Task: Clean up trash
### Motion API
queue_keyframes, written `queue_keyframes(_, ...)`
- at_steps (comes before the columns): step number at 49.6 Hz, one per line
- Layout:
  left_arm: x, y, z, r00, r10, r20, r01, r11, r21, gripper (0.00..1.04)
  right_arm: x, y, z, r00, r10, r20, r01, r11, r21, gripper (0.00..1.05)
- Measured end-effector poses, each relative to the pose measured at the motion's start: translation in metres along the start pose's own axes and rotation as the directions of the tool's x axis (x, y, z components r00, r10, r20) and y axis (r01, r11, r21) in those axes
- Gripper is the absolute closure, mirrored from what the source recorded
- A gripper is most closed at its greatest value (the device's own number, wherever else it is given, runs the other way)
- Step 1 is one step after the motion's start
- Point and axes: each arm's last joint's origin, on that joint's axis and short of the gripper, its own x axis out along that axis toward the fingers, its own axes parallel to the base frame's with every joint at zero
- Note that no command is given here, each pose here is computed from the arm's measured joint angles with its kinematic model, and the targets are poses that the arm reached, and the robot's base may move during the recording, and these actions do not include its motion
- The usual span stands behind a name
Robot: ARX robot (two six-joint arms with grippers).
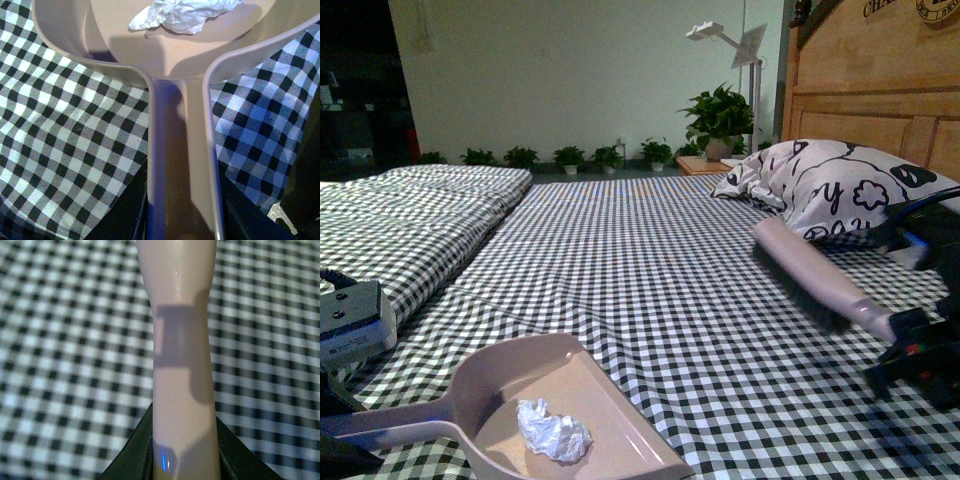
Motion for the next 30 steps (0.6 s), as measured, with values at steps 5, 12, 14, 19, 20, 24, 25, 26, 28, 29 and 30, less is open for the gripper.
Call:
queue_keyframes(5, 0.0, 0.0, 0.0, 1.0, 0.0, 0.0, 0.0, 1.0, 0.0, 0.77, -0.001, -0.041, -0.002, 0.992, -0.121, 0.019, 0.119, 0.988, 0.098, 0.85)
queue_keyframes(12, 0.0, 0.0, 0.0, 1.0, 0.0, 0.0, 0.0, 1.0, 0.0, 0.77, -0.01, -0.084, -0.01, 0.975, -0.221, 0.008, 0.216, 0.958, 0.189, 0.85)
queue_keyframes(14, 0.0, 0.0, 0.0, 1.0, 0.0, 0.0, 0.0, 1.0, 0.0, 0.77, -0.013, -0.09, -0.01, 0.973, -0.231, 0.011, 0.224, 0.954, 0.201, 0.85)
queue_keyframes(19, 0.0, 0.001, 0.001, 1.0, 0.009, 0.011, -0.009, 1.0, 0.002, 0.77, -0.019, -0.096, -0.009, 0.971, -0.236, 0.03, 0.224, 0.951, 0.211, 0.85)
queue_keyframes(20, 0.0, 0.003, 0.002, 0.999, 0.022, 0.025, -0.022, 1.0, 0.009, 0.77, -0.022, -0.097, -0.007, 0.971, -0.235, 0.039, 0.222, 0.952, 0.213, 0.85)
queue_keyframes(24, 0.0, 0.007, 0.005, 0.997, 0.066, 0.044, -0.066, 0.998, 0.008, 0.77, -0.029, -0.096, -0.005, 0.973, -0.224, 0.063, 0.206, 0.955, 0.213, 0.85)
queue_keyframes(25, 0.0, 0.008, 0.005, 0.996, 0.071, 0.046, -0.071, 0.997, 0.003, 0.77, -0.029, -0.095, -0.005, 0.973, -0.223, 0.066, 0.205, 0.955, 0.213, 0.85)
queue_keyframes(26, -0.001, 0.009, 0.006, 0.996, 0.08, 0.05, -0.079, 0.997, -0.003, 0.77, -0.031, -0.095, -0.005, 0.973, -0.221, 0.069, 0.202, 0.956, 0.212, 0.85)
queue_keyframes(28, -0.002, 0.012, 0.008, 0.994, 0.093, 0.057, -0.093, 0.996, -0.012, 0.77, -0.032, -0.095, -0.005, 0.973, -0.22, 0.075, 0.2, 0.957, 0.212, 0.85)
queue_keyframes(29, -0.002, 0.013, 0.009, 0.993, 0.103, 0.063, -0.102, 0.995, -0.02, 0.77, -0.034, -0.095, -0.004, 0.973, -0.219, 0.079, 0.198, 0.957, 0.212, 0.85)
queue_keyframes(30, -0.004, 0.014, 0.011, 0.991, 0.112, 0.068, -0.111, 0.993, -0.03, 0.77, -0.035, -0.095, -0.004, 0.972, -0.218, 0.082, 0.197, 0.957, 0.213, 0.85)
